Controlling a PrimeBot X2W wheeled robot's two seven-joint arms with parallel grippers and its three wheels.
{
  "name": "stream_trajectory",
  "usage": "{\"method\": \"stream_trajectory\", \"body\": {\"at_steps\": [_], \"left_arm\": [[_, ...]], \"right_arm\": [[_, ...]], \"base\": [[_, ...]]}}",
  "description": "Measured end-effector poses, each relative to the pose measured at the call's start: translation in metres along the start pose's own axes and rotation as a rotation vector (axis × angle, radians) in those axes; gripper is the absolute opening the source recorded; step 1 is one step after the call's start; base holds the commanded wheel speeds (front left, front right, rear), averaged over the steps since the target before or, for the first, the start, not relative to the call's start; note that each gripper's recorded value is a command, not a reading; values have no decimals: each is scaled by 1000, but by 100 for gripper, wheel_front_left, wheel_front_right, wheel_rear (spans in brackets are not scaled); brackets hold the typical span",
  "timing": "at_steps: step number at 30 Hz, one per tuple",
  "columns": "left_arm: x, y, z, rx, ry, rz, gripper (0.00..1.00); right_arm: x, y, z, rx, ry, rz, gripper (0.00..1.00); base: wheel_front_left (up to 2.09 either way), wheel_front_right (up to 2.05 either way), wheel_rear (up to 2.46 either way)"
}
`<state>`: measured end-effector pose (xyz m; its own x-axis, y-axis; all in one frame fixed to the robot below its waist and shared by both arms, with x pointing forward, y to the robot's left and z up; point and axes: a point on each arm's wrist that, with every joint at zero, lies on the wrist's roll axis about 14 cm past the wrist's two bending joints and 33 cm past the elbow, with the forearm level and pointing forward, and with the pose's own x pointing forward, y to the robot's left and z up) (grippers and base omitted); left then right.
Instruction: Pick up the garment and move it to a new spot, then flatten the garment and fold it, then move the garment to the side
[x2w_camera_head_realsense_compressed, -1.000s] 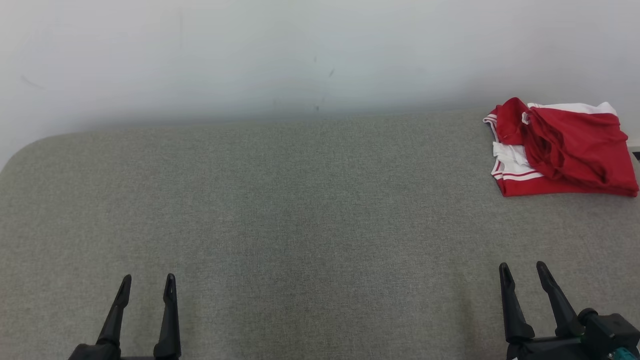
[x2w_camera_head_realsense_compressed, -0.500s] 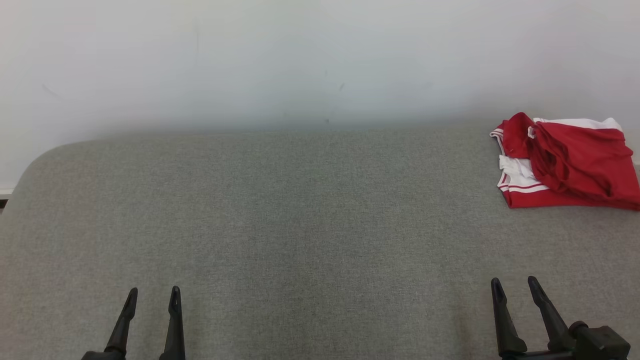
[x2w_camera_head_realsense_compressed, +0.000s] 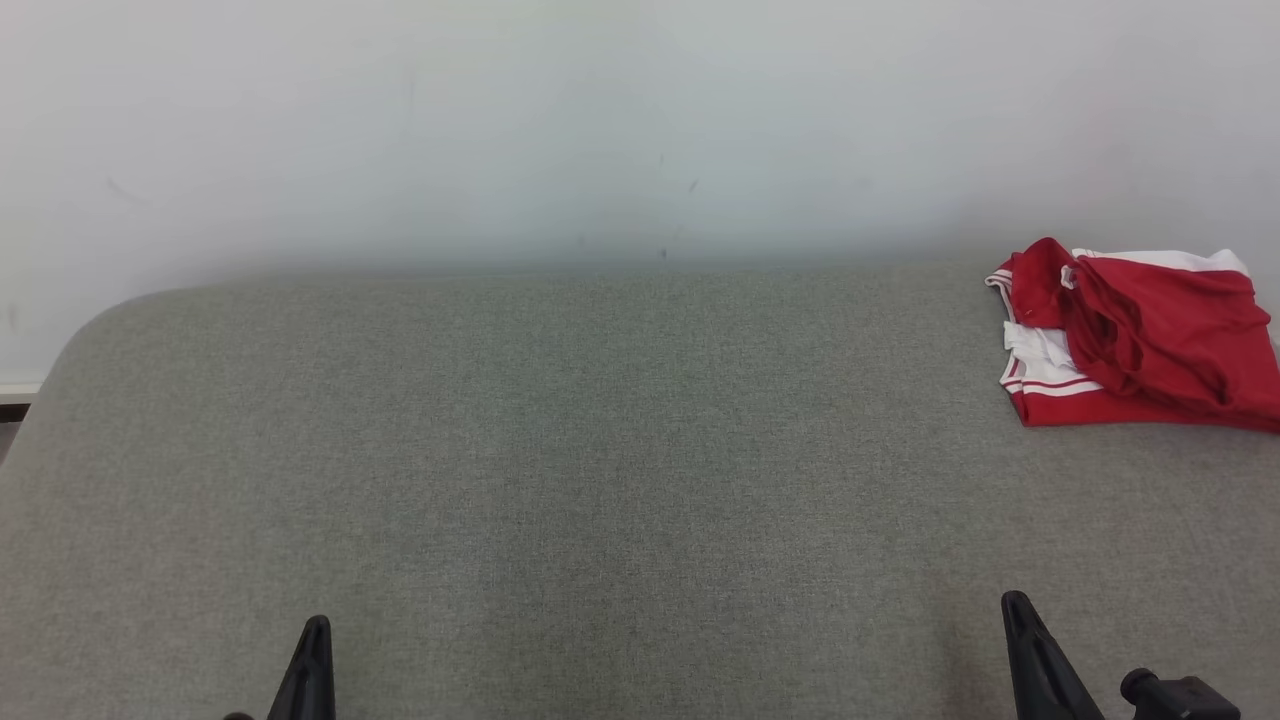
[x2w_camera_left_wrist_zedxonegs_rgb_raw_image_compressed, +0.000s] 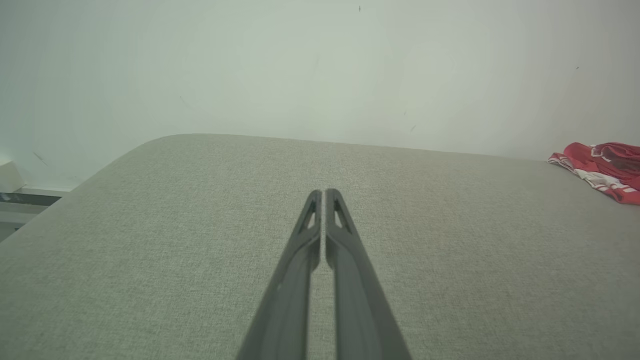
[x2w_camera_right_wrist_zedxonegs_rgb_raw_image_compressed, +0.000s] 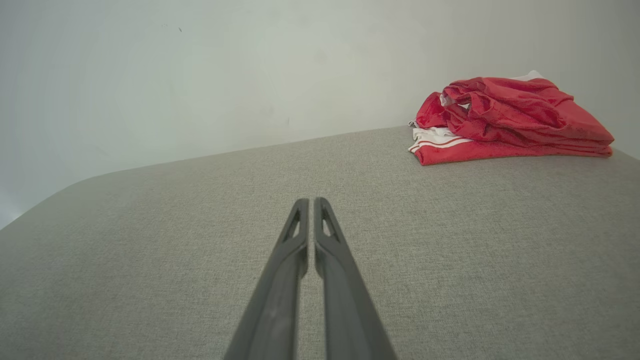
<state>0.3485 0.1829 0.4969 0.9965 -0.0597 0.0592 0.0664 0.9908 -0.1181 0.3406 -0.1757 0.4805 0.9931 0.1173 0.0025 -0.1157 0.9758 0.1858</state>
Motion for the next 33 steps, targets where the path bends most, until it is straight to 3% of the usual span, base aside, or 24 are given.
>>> {"method": "stream_trajectory", "body": {"at_steps": [33], "left_arm": [[10, 19, -8, -561, 46, 127, 0]], "right_arm": [[13, -21, 3, 534, 1, -129, 0]], "base": [[0, 0, 0]]}}
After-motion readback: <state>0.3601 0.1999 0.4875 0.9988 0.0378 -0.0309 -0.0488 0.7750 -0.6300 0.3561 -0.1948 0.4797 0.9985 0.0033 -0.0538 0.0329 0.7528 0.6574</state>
